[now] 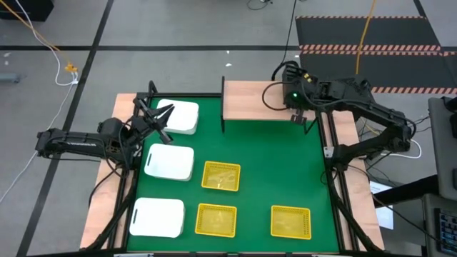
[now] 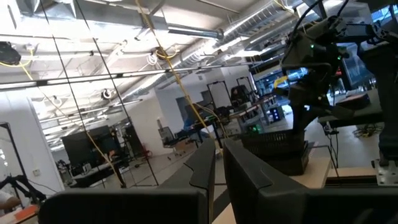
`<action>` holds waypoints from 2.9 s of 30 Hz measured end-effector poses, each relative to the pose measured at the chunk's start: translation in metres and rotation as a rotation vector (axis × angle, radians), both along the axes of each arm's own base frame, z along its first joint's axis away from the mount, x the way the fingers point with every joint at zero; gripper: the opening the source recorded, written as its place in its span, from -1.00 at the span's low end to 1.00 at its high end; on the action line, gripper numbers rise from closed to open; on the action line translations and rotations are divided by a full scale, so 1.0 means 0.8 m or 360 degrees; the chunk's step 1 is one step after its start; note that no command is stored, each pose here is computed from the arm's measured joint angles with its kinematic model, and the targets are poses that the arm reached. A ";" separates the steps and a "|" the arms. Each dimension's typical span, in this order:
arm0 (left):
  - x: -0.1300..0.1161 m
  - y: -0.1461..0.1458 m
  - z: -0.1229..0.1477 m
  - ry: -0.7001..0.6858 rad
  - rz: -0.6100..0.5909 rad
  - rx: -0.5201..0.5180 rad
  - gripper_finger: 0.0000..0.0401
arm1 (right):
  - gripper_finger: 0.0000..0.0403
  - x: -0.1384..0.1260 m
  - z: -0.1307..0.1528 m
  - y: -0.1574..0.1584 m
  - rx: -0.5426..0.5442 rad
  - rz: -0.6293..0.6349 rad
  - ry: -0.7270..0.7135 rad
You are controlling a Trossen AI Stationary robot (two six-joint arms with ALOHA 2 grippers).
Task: Stack baskets on shelf by color
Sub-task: Stack the black bin into the stacked black bins on the shelf, then put the bottom right yellow bin on the shelf
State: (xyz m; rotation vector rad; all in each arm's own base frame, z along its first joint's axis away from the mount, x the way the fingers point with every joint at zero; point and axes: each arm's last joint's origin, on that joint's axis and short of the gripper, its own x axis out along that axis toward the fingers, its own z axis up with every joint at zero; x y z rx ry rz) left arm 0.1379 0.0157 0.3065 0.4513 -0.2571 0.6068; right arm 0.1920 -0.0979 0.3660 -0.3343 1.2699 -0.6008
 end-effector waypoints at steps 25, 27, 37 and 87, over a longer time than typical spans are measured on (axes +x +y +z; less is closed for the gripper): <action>0.000 0.000 0.000 0.0009 0.0005 0.0009 -0.81 | -0.67 0.013 -0.030 -0.022 0.0122 -0.0031 0.0328; 0.000 0.000 0.000 0.0018 0.0010 0.0022 -0.81 | -0.56 0.013 -0.030 -0.022 0.0123 -0.0040 0.0322; 0.000 0.000 0.000 0.0023 0.0013 0.0029 -0.81 | -0.26 0.003 0.001 -0.012 -0.0137 -0.0081 0.0009; 0.001 0.000 -0.002 0.0007 -0.0016 -0.0039 -0.81 | -0.31 0.071 -0.199 0.329 0.0880 0.1714 0.0031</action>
